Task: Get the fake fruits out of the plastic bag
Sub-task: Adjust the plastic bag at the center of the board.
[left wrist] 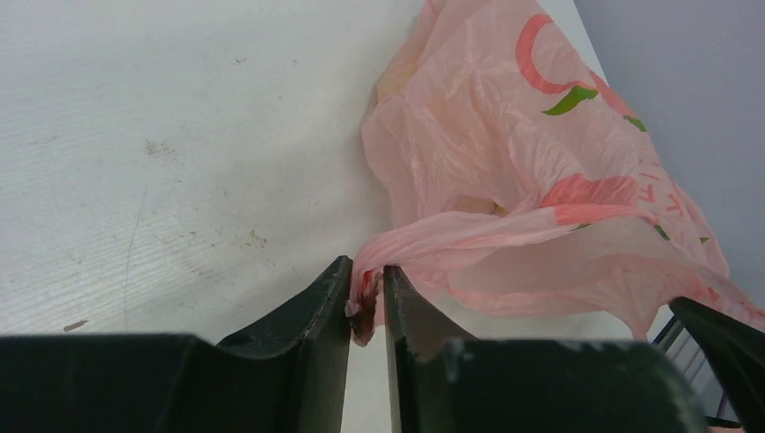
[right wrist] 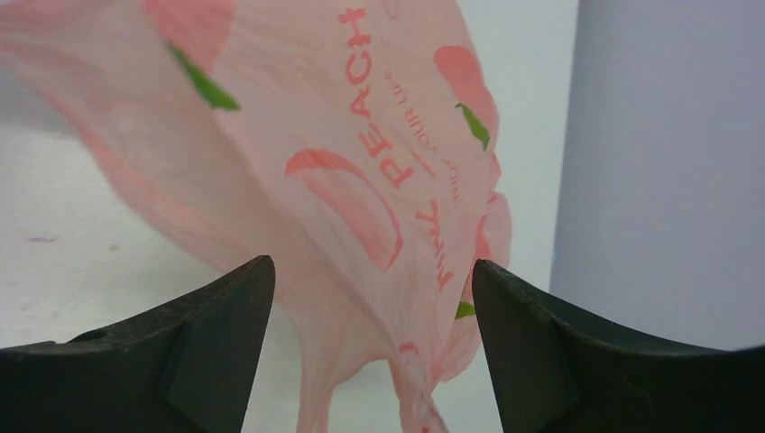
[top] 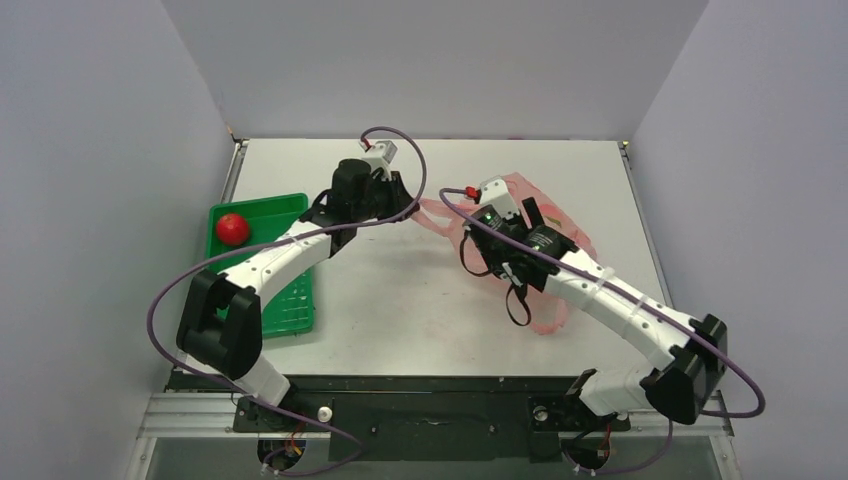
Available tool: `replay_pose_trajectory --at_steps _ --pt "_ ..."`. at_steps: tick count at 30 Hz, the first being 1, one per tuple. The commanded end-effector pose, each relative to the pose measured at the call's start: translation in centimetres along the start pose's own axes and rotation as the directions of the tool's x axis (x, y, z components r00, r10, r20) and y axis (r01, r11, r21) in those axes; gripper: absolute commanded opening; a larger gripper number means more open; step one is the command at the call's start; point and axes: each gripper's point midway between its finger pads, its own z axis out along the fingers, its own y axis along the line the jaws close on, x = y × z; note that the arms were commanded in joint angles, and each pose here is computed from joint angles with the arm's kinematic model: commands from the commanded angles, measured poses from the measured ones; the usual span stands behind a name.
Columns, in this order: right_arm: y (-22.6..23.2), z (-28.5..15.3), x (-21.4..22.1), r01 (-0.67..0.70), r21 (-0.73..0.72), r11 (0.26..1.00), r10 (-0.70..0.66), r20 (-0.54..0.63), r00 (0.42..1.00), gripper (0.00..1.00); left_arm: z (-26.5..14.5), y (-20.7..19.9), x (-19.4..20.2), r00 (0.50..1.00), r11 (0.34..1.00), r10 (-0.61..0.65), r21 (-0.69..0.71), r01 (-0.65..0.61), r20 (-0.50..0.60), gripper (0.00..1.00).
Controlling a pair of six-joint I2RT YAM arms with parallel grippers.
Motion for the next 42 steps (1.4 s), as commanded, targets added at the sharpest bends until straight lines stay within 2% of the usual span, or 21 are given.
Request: replay_pose_trajectory --at_steps 1,4,8,9,10,11,13,14,16,17,18,24,26,32,34,35,37,42 --pt "-2.7 1.6 -1.9 0.07 0.258 0.964 -0.075 0.011 0.997 0.75 -2.5 -1.6 -2.1 0.999 1.0 0.018 0.022 -0.019 0.042 0.24" --pt "-3.2 2.9 -1.4 0.076 0.291 0.954 -0.075 -0.016 0.997 0.67 -3.9 -1.9 -2.3 0.999 0.999 0.004 0.034 -0.005 0.04 0.38" --pt "-2.5 4.1 -0.2 0.085 0.251 0.964 -0.076 -0.044 0.996 0.41 -6.9 -2.6 -2.0 0.999 0.998 0.005 0.06 -0.008 0.053 0.48" --pt "-2.5 4.3 -0.1 0.08 0.241 0.967 -0.071 -0.044 0.996 0.31 -7.4 -2.5 -1.1 0.999 0.998 0.0 0.063 -0.003 0.036 0.49" --pt "-2.4 4.5 0.3 0.085 0.236 0.968 -0.075 -0.052 0.996 0.25 -8.3 -2.6 -0.5 0.999 0.997 -0.012 0.074 0.009 0.035 0.51" --pt "-2.4 4.5 0.3 0.071 0.226 0.972 -0.062 -0.048 0.997 0.14 -8.7 -3.4 -0.1 0.999 0.993 -0.022 0.113 0.019 0.032 0.51" --pt "-2.2 4.5 0.4 0.05 0.194 0.98 -0.044 -0.038 0.998 0.02 -9.7 -5.0 1.0 0.996 0.978 -0.078 0.197 0.069 0.036 0.51" --pt "-2.0 4.5 0.6 0.042 0.177 0.983 -0.037 -0.035 0.999 0.0 -10.0 -5.8 2.5 0.992 0.966 -0.129 0.226 0.123 0.011 0.52" --pt "-1.6 4.4 0.2 0.007 0.126 0.992 -0.005 -0.013 1.0 0.0 -10.5 -8.5 3.4 0.985 0.939 -0.169 0.308 0.152 0.029 0.52" --pt "-1.2 4.2 -0.1 -0.011 0.092 0.996 0.011 -0.002 1.0 0.0 -10.5 -8.9 3.5 0.978 0.936 -0.204 0.302 0.182 0.046 0.52" --pt "-1.1 4.1 -0.3 -0.027 0.074 0.997 0.027 0.006 1.0 0.0 -10.8 -10.9 4.7 0.98 0.922 -0.196 0.348 0.169 0.043 0.52" --pt "0.0 3.9 -1.4 -0.13 -0.068 0.989 0.131 0.011 0.991 0.0 -10.5 -15.9 6.4 0.956 0.914 -0.247 0.365 0.176 0.158 0.51" --pt "0.3 3.8 -1.7 -0.156 -0.106 0.982 0.158 0.011 0.987 0.0 -9.9 -16.5 6.3 0.942 0.914 -0.274 0.358 0.192 0.196 0.51" --pt "0.9 3.6 -2.0 -0.195 -0.161 0.968 0.199 0.007 0.98 0.0 -6.0 -17.3 6.4 0.908 0.885 -0.381 0.353 0.304 0.173 0.52" --pt "1.1 3.5 -2.1 -0.213 -0.182 0.96 0.218 0.004 0.976 0.0 -4.1 -17.6 7.0 0.896 0.866 -0.423 0.35 0.356 0.136 0.49" --pt "1.2 3.4 -2.3 -0.225 -0.19 0.956 0.231 0.006 0.973 0.0 -2.8 -17.4 7.9 0.887 0.856 -0.447 0.341 0.389 0.111 0.42" --pt "1.7 3.0 -2.7 -0.245 -0.226 0.943 0.253 0.007 0.967 0.0 -1.8 -17.9 7.8 0.864 0.822 -0.494 0.379 0.426 0.101 0.36" --pt "2.3 2.1 -3.3 -0.265 -0.288 0.92 0.28 0.014 0.96 0.0 1.1 -16.3 8.6 0.814 0.798 -0.566 0.336 0.5 0.132 0.38"
